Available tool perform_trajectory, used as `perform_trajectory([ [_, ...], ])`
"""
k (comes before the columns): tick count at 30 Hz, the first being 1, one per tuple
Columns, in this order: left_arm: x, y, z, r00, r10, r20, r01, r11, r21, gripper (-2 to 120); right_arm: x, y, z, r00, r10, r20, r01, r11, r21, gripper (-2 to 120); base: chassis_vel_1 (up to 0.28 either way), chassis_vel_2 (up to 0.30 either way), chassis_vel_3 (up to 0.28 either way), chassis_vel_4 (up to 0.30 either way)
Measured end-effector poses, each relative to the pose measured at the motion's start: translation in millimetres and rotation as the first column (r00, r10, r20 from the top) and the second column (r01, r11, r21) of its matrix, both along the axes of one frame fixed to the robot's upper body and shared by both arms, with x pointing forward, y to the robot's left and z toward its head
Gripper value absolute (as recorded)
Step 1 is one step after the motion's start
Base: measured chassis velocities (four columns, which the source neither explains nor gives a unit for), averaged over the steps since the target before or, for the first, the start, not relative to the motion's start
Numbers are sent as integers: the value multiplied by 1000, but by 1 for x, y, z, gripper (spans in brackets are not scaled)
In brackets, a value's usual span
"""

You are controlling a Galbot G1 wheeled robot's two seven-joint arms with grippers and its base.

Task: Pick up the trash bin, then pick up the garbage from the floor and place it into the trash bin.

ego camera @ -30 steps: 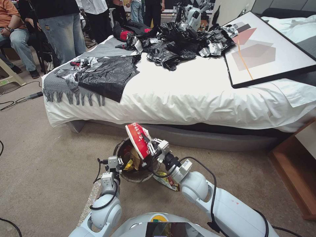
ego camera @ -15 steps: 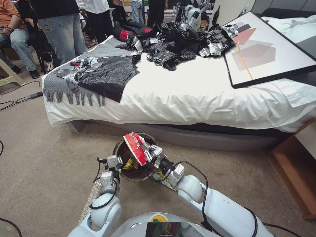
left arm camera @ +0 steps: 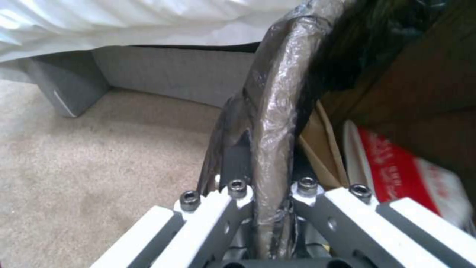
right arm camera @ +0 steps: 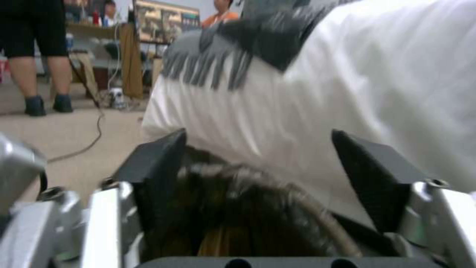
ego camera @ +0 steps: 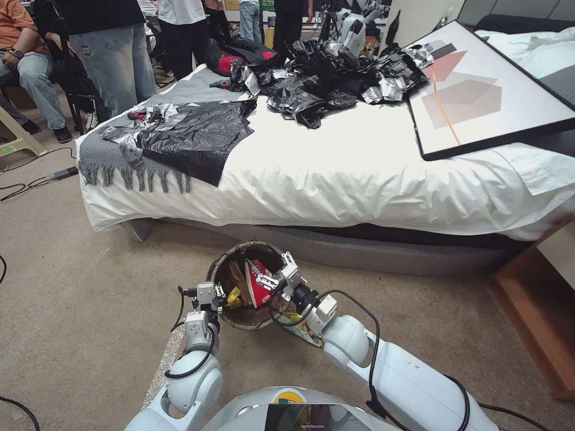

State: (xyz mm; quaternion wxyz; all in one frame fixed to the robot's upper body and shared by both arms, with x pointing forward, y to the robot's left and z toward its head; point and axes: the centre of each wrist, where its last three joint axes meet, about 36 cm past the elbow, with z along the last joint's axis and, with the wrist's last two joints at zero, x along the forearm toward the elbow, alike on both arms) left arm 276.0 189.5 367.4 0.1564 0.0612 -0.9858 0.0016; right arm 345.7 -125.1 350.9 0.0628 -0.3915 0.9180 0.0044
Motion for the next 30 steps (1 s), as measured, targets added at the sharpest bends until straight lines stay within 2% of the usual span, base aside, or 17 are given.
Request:
perform_trajectory([
  [7, 2, -2, -1, 1000, -1, 0, 1, 1000, -5, 0, 6, -4, -4, 999, -31, 13, 31, 999, -35, 98, 0, 0, 0, 0],
  [15, 3, -3, -2, 1000, 0, 0, 0, 1000, -8, 0, 6, -2, 7, 999, -44, 29, 45, 999, -8, 100, 0, 0, 0, 0],
  [18, 3, 0, -1, 1000, 6, 0, -6, 1000, -5, 0, 4, -8, 39, 994, -96, 49, 92, 993, 70, 100, 0, 0, 0, 0],
  [19, 3, 0, -1, 1000, 6, 0, -6, 1000, -5, 0, 4, -8, 39, 994, -96, 49, 92, 993, 70, 100, 0, 0, 0, 0],
  [22, 4, 3, 0, 1000, 15, 4, -15, 1000, -3, 0, 0, -24, 80, 978, -203, 50, 193, 968, 157, 100, 0, 0, 0, 0],
  [24, 4, 3, 0, 1000, 15, 4, -15, 1000, -3, 0, 0, -24, 80, 978, -203, 50, 193, 968, 157, 100, 0, 0, 0, 0],
  [25, 4, 6, 1, 1000, 21, 6, -21, 1000, -2, 0, -5, -46, 93, 951, -305, 52, 293, 941, 168, 100, 0, 0, 0, 0],
  [27, 3, 10, 2, 1000, 26, 9, -26, 1000, 2, 0, -18, -71, 93, 908, -415, 59, 405, 904, 138, 100, 0, 0, 0, 0],
  [28, 2, 11, 2, 999, 30, 11, -30, 1000, 4, 0, -22, -78, 91, 892, -449, 63, 439, 890, 127, 100, 0, 0, 0, 0],
  [29, 2, 11, 2, 999, 30, 11, -30, 1000, 4, 0, -22, -78, 91, 892, -449, 63, 439, 890, 127, 100, 0, 0, 0, 0],
  [30, 2, 14, 4, 999, 36, 17, -36, 999, 6, 0, -28, -87, 87, 860, -506, 69, 498, 861, 108, 100, 0, 0, 0, 0],
])
